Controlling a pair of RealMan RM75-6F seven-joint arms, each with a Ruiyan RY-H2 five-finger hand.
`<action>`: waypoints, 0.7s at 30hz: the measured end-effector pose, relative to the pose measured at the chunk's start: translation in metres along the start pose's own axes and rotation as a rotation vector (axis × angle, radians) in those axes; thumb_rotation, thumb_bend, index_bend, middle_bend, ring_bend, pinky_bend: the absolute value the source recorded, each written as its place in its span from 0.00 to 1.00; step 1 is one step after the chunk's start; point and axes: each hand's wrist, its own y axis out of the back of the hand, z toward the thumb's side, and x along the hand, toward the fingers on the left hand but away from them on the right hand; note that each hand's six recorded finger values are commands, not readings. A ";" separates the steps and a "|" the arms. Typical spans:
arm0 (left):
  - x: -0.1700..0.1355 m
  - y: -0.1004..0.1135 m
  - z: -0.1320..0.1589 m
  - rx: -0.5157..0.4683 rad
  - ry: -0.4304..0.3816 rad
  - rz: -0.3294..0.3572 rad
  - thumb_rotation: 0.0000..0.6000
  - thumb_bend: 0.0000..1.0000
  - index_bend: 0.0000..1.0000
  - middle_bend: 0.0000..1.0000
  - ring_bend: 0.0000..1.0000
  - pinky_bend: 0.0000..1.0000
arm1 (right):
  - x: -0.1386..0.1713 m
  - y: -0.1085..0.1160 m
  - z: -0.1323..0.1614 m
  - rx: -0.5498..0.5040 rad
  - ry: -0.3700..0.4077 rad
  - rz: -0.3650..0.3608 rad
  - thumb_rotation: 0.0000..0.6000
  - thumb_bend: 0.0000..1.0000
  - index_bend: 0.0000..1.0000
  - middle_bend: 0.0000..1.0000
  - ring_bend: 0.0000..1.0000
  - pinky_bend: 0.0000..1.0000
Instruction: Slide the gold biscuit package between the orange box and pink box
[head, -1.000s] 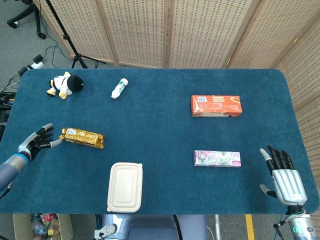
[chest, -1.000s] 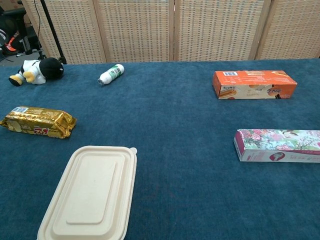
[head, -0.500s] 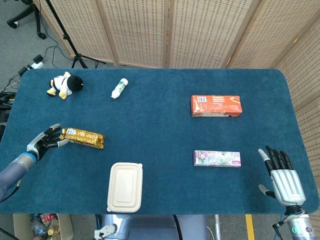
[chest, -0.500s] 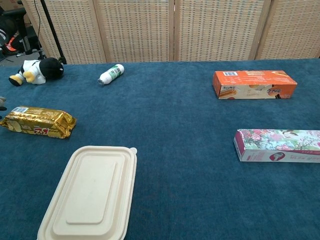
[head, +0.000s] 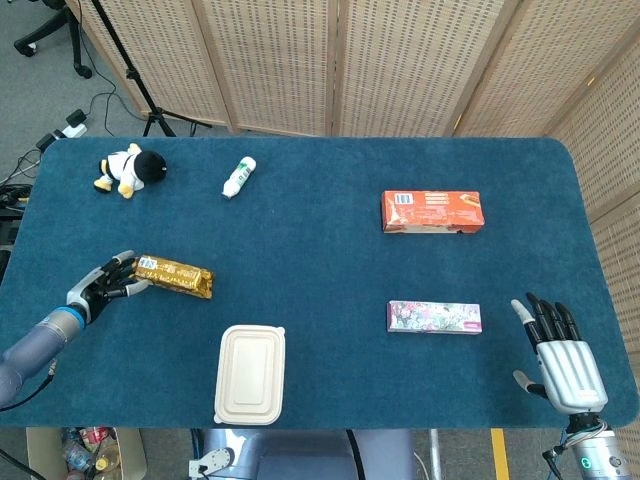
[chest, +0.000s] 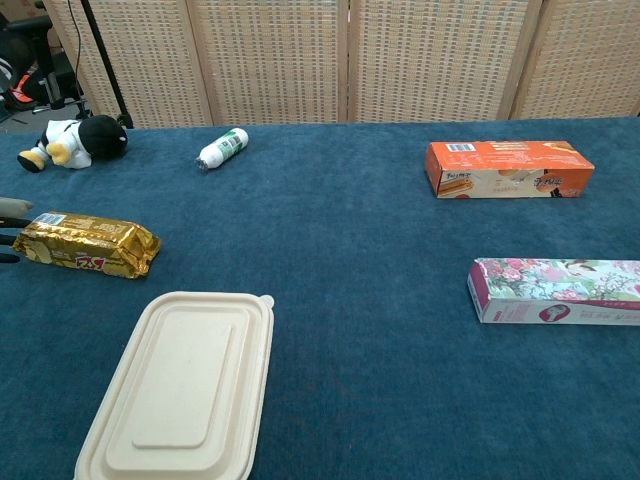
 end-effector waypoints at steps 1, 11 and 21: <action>0.000 -0.002 0.000 0.001 0.001 -0.005 1.00 0.27 0.00 0.00 0.00 0.00 | 0.000 0.000 0.000 0.000 0.001 0.001 1.00 0.16 0.00 0.00 0.00 0.00; -0.001 -0.033 -0.004 0.003 0.019 -0.086 1.00 0.27 0.00 0.00 0.00 0.00 | 0.000 0.001 0.002 -0.003 0.007 -0.003 1.00 0.16 0.00 0.00 0.00 0.00; -0.007 -0.063 -0.007 0.013 0.038 -0.159 1.00 0.28 0.00 0.00 0.00 0.00 | 0.001 0.002 0.003 -0.008 0.010 -0.007 1.00 0.16 0.00 0.00 0.00 0.00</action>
